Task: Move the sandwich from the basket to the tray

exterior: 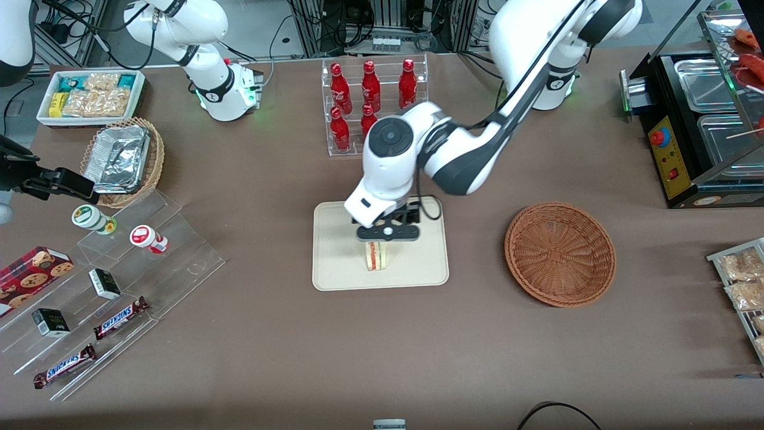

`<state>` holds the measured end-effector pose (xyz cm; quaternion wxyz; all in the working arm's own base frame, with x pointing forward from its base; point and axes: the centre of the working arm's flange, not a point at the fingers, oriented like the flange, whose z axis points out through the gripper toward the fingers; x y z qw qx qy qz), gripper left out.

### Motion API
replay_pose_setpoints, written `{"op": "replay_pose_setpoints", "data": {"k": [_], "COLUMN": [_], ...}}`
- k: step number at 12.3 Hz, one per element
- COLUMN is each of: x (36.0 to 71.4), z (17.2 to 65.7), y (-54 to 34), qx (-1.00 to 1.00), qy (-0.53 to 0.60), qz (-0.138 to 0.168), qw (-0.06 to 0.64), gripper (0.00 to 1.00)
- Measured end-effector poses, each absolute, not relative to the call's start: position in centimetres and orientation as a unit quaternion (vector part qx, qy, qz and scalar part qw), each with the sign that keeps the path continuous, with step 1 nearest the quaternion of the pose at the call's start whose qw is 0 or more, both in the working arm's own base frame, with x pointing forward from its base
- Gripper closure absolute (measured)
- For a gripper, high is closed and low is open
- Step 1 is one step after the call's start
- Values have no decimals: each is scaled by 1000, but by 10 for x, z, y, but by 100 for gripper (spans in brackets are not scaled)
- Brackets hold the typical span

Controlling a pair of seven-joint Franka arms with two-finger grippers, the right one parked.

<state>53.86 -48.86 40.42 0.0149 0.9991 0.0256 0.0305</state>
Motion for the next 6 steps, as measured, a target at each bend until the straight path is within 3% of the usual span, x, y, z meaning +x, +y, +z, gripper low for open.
{"op": "replay_pose_setpoints", "data": {"k": [6], "x": [572], "z": [504], "y": [-357], "qx": [998], "qy": [60], "qz": [10], "qw": [-31], "gripper": [0]}}
